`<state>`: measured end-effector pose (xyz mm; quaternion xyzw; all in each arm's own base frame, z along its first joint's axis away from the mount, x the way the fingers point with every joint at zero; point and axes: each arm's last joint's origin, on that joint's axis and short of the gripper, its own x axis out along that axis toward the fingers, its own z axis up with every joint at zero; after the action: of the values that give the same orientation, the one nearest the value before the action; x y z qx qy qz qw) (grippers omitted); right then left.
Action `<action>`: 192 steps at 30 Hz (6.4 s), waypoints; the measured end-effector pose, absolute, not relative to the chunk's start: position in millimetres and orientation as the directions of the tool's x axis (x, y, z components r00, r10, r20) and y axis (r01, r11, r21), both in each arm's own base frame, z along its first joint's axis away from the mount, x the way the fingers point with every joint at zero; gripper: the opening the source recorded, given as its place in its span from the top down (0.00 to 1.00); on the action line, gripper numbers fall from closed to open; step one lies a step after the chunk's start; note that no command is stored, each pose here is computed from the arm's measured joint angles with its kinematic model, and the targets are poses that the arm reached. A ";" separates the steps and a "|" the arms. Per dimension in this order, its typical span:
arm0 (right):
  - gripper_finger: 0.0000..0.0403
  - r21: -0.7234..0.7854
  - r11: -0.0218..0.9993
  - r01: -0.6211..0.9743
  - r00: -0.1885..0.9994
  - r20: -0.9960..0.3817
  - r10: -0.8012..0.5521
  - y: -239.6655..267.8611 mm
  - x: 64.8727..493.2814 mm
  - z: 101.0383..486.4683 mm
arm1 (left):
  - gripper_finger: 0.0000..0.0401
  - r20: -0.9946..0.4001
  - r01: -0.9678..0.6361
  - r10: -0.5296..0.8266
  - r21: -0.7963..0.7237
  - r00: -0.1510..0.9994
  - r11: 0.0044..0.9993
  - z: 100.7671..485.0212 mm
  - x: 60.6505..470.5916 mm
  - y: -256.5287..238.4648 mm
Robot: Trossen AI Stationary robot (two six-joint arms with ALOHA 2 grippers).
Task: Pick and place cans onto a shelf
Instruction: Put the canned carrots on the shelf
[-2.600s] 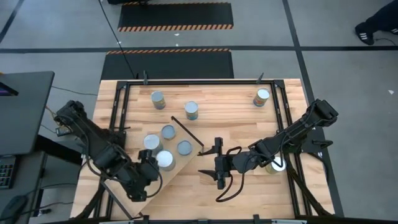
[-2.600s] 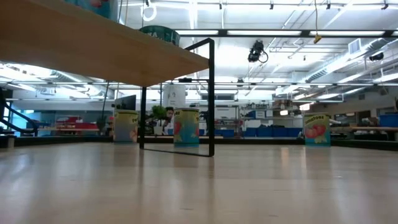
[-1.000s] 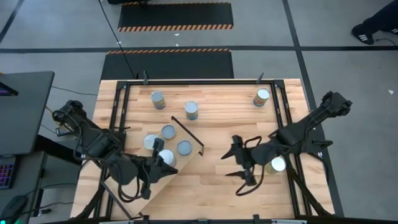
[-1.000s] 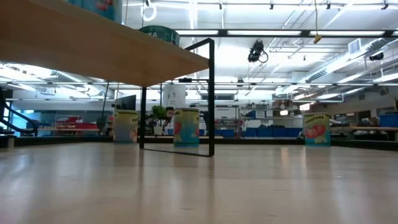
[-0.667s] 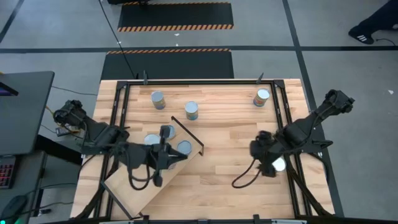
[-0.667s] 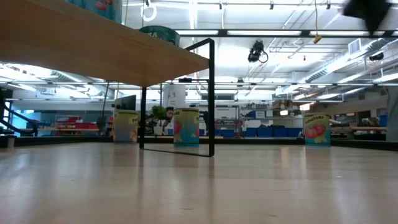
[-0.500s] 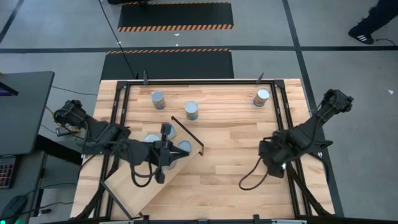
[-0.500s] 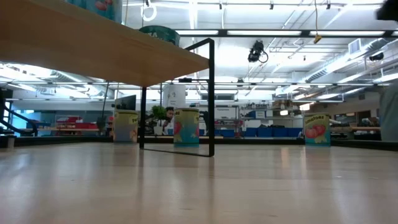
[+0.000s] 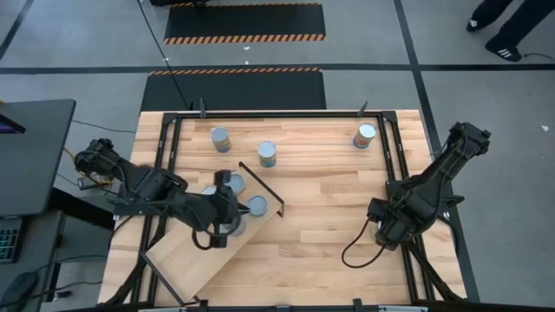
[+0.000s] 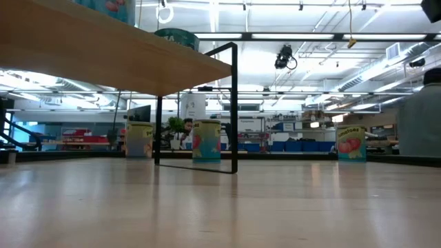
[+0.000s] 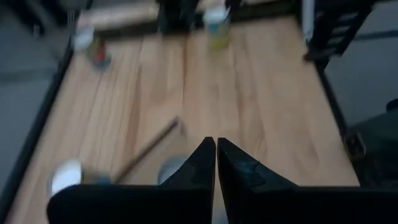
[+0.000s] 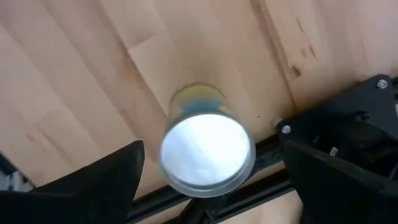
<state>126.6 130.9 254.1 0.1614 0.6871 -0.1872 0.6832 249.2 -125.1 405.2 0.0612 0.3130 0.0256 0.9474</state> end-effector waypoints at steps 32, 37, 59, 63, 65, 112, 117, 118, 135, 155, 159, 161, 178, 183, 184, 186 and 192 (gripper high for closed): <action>0.03 -0.026 0.837 0.547 0.019 -0.999 -0.043 123.8 112.8 230.6 | 0.94 -0.659 -0.094 0.124 0.081 0.742 0.992 399.7 239.7 -119.4; 0.03 -0.004 0.833 0.554 0.019 -1.000 -0.018 127.8 111.6 216.4 | 0.94 -0.659 -0.095 0.125 0.081 0.742 0.992 399.7 239.8 -119.4; 0.10 0.086 0.994 -0.074 0.298 -0.949 0.105 144.9 132.2 222.9 | 0.94 -0.658 -0.095 0.124 0.081 0.742 0.992 399.7 239.9 -119.5; 0.13 0.004 0.980 -0.198 0.271 -0.961 0.059 141.8 135.1 218.5 | 0.94 -0.658 -0.094 0.124 0.081 0.742 0.992 399.7 239.9 -119.5; 0.13 -0.021 0.965 -0.263 0.242 -0.969 0.045 144.2 138.2 212.7 | 0.94 -0.658 -0.095 0.124 0.080 0.743 0.992 399.7 240.0 -119.6; 0.14 0.087 0.562 -0.822 -0.164 -0.983 -0.088 159.3 127.2 152.3 | 0.94 -0.478 -0.095 0.052 -0.066 0.877 0.993 418.6 254.3 -127.6; 0.11 0.081 0.590 -0.804 -0.162 -0.983 -0.086 157.9 130.7 148.6 | 0.94 -0.382 -0.080 0.023 -0.134 0.924 0.988 428.8 259.3 -130.5; 0.10 0.079 0.601 -0.796 -0.165 -0.982 -0.088 157.6 132.3 147.0 | 0.94 -0.379 -0.076 0.018 -0.138 0.925 0.987 429.2 259.5 -130.6; 0.24 -0.015 0.747 -0.664 -0.070 -0.994 -0.082 163.1 163.6 158.9 | 0.94 -0.467 0.139 -0.119 0.009 0.876 0.990 407.8 258.9 -149.9; 0.21 -0.090 0.937 -0.336 0.913 -0.275 0.301 178.8 293.5 184.0 | 0.94 -0.270 0.300 -0.287 0.005 0.919 0.954 391.7 252.9 -200.9; 0.21 -0.105 0.933 -0.344 0.920 -0.236 0.312 184.9 309.0 160.6 | 0.94 -0.243 0.321 -0.304 0.035 0.921 0.946 394.6 253.0 -202.3; 0.21 -0.101 0.936 -0.338 0.924 -0.225 0.309 185.8 317.0 147.5 | 0.94 -0.244 0.323 -0.299 0.065 0.923 0.944 394.4 253.3 -201.7; 0.15 -0.005 0.934 -0.357 0.905 -0.249 0.344 184.8 331.6 94.5 | 0.52 -0.362 0.269 -0.216 0.103 0.907 0.958 350.4 300.8 -211.1; 0.08 -0.004 0.925 -0.379 0.903 -0.218 0.369 185.0 332.5 108.6 | 0.36 -0.372 0.259 -0.210 0.085 0.904 0.962 347.3 310.1 -214.4; 0.07 -0.002 0.924 -0.382 0.905 -0.206 0.373 185.8 331.8 114.6 | 0.34 -0.369 0.254 -0.206 0.087 0.906 0.963 349.9 310.2 -216.7; 0.05 -0.009 0.921 -0.388 0.902 -0.208 0.378 186.5 328.8 126.2 | 0.30 -0.363 0.244 -0.201 0.078 0.910 0.967 354.7 313.0 -221.6; 0.04 -0.046 0.920 -0.390 0.880 -0.314 0.357 188.2 310.1 162.8 | 0.28 -0.483 0.181 -0.137 0.046 0.865 0.982 347.3 326.0 -238.8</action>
<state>310.1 188.2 162.8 -0.0537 0.1514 0.1928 0.9680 326.0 -238.8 347.3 0.0448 0.2468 -0.0826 0.9645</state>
